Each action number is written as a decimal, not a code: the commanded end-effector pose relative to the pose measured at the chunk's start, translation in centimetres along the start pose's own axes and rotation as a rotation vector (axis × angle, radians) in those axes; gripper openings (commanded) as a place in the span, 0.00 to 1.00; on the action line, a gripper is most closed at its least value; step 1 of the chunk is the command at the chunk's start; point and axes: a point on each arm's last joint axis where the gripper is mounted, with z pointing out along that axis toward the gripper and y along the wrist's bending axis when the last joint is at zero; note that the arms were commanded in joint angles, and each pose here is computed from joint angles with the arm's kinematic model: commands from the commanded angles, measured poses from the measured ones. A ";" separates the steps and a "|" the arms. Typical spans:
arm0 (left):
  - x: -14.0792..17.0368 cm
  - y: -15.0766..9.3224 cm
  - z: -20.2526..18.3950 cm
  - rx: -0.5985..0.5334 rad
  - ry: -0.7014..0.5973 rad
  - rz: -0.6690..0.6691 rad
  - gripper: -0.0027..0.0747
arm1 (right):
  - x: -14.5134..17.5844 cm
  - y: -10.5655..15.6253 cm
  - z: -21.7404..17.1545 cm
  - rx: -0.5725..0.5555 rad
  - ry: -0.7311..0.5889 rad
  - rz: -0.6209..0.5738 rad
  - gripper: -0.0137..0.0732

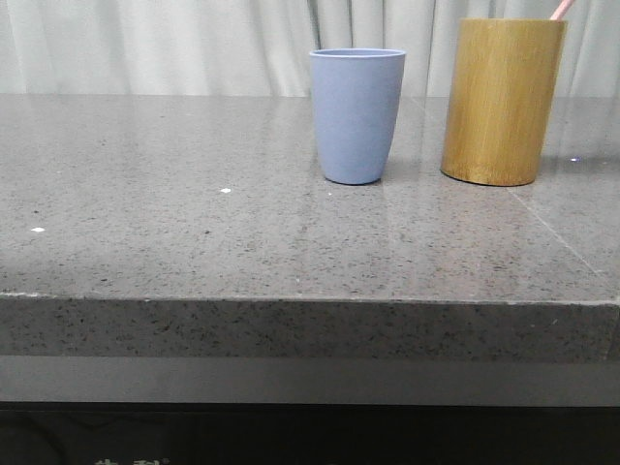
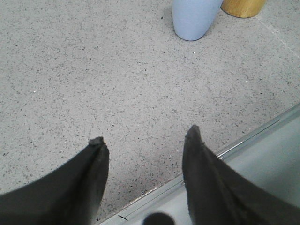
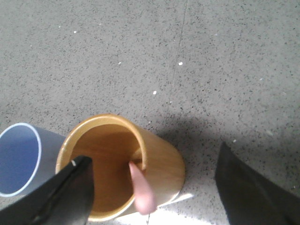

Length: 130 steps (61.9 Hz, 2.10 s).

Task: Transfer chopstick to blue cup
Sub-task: 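Reach the right gripper into the bamboo holder and grasp the pink chopstick, then lift the pink chopstick out and move it over the blue cup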

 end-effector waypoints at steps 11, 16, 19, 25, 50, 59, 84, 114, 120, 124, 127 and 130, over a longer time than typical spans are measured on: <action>-1.2 -0.1 -0.8 0.007 -0.103 -0.010 0.51 | -1.4 1.9 -2.2 -0.059 -0.139 -0.028 0.52; -1.2 -0.1 -0.8 0.007 -0.103 -0.010 0.51 | -1.3 1.9 -2.2 -0.068 -0.125 -0.027 0.44; -1.2 -0.1 -0.8 0.007 -0.103 -0.010 0.51 | -1.2 2.0 -2.2 -0.071 -0.119 -0.027 0.39; -1.2 -0.1 -0.8 0.007 -0.103 -0.010 0.51 | -1.2 2.0 -2.2 -0.071 -0.116 -0.034 0.28; -1.2 -0.1 -0.8 0.007 -0.103 -0.010 0.51 | -2.3 3.5 -4.5 -0.095 -0.140 -0.130 0.08; -1.2 -0.1 -0.8 0.007 -0.103 -0.010 0.51 | -3.1 5.5 -8.0 -0.082 -0.177 -0.233 0.08; -1.3 -0.1 -0.8 0.006 -0.105 -0.010 0.51 | -1.6 13.9 -16.3 -0.146 -0.384 -0.511 0.08; -1.3 -0.1 -0.8 0.006 -0.105 -0.010 0.51 | 1.1 17.9 -6.8 -0.163 -0.285 -0.693 0.08; -1.3 -0.1 -0.8 0.006 -0.107 -0.010 0.51 | 1.0 17.6 -4.4 -0.158 -0.238 -0.684 0.08; -1.3 -0.1 -0.8 0.006 -0.112 -0.011 0.51 | 0.9 17.4 -3.0 -0.154 -0.219 -0.678 0.08; -1.4 -0.1 -0.8 0.006 -0.115 -0.011 0.51 | 0.8 17.3 -2.1 -0.151 -0.206 -0.673 0.08; -1.4 -0.1 -0.8 0.006 -0.118 -0.011 0.51 | 0.7 17.1 -1.2 -0.148 -0.195 -0.670 0.09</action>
